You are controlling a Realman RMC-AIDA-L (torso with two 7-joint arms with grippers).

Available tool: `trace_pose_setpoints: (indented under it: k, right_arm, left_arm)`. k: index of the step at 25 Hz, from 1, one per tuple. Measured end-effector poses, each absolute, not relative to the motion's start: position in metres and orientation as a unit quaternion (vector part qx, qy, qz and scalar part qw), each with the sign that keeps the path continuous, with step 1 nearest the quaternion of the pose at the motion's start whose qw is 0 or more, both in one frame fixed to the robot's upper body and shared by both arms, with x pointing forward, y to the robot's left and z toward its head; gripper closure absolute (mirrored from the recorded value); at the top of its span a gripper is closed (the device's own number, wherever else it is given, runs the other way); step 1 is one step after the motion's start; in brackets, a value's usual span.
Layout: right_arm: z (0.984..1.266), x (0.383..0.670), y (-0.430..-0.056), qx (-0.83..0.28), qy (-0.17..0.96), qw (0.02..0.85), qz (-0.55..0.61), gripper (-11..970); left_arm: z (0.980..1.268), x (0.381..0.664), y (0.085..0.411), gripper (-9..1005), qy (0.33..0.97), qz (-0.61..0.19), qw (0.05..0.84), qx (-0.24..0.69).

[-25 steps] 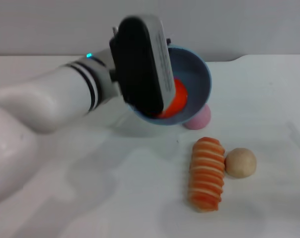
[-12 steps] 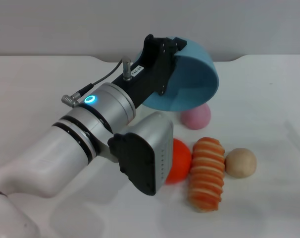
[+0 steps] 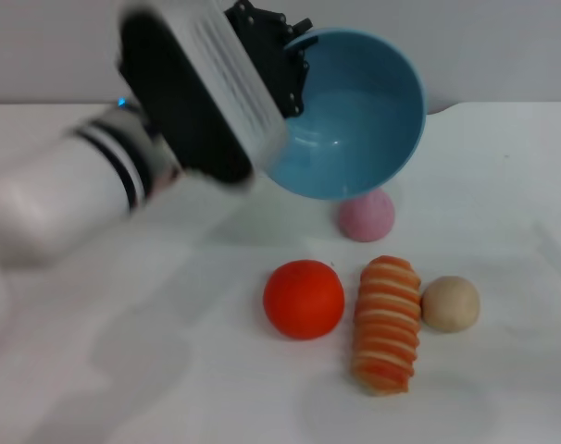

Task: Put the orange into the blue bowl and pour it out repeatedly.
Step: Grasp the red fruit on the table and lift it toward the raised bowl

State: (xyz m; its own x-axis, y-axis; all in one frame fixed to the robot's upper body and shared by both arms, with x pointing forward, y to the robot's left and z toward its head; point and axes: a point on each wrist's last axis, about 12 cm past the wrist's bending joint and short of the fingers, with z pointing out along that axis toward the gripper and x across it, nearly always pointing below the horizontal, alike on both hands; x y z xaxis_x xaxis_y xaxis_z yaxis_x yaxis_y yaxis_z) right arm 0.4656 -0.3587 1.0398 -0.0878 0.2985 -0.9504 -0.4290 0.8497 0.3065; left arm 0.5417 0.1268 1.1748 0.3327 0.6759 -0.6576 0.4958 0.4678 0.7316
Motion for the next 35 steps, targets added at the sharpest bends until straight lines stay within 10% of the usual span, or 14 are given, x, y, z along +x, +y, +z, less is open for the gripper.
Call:
trace_pose_setpoints:
  k: [11,35]
  right_arm:
    - [1.072,0.504,-0.36,-0.114,0.773,0.518,0.349,291]
    - [1.078,0.585,-0.191,-0.365,0.823,0.258,0.352,291]
  left_arm:
    - [1.185,0.609,0.17,996,0.822,-0.054,0.402,0.399]
    - [1.18,0.612,0.172,997,0.835,-0.076,0.402,0.369]
